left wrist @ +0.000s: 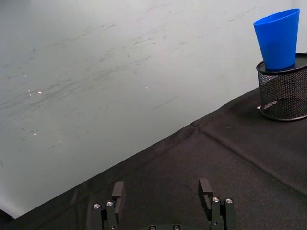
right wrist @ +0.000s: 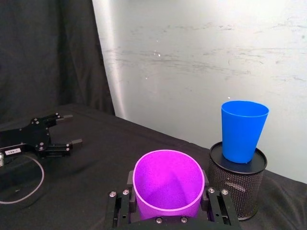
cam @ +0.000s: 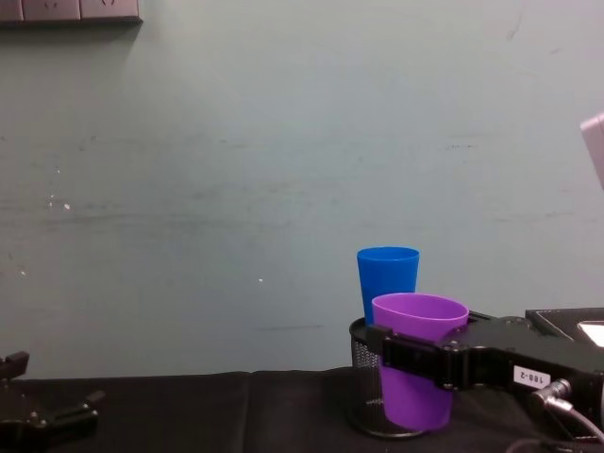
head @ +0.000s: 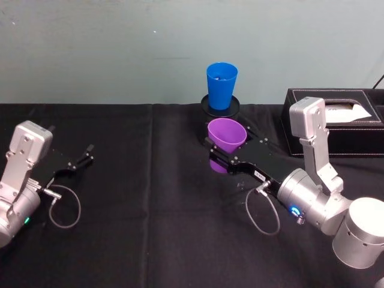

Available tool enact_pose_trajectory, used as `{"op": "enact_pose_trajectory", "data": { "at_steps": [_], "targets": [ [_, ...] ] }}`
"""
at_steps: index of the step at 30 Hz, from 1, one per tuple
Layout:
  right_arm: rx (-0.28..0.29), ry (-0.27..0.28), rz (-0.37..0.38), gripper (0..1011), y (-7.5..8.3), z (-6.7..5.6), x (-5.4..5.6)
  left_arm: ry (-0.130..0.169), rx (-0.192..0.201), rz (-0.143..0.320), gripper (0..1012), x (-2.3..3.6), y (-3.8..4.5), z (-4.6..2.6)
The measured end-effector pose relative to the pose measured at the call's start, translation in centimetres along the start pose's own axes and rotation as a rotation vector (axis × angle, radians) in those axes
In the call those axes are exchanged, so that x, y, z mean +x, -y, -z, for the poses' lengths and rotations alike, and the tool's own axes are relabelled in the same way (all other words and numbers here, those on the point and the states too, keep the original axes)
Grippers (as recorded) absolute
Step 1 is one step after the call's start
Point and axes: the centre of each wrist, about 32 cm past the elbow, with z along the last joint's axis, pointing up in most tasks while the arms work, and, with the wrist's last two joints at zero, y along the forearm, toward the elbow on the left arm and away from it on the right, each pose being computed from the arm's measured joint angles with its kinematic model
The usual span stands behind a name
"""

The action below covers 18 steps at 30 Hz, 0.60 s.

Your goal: Pick up one cup with a gripper and tap it against the other cup.

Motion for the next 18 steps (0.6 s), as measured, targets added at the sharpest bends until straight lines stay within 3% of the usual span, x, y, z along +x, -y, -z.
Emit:
{"op": "enact_pose_trajectory", "data": {
  "at_steps": [18],
  "targets": [
    [0.003,-0.002,0.001,723,-0.07,0.05,0.01,0.000,0.000,0.000,1000,0.00,0.00,0.00]
  ]
}}
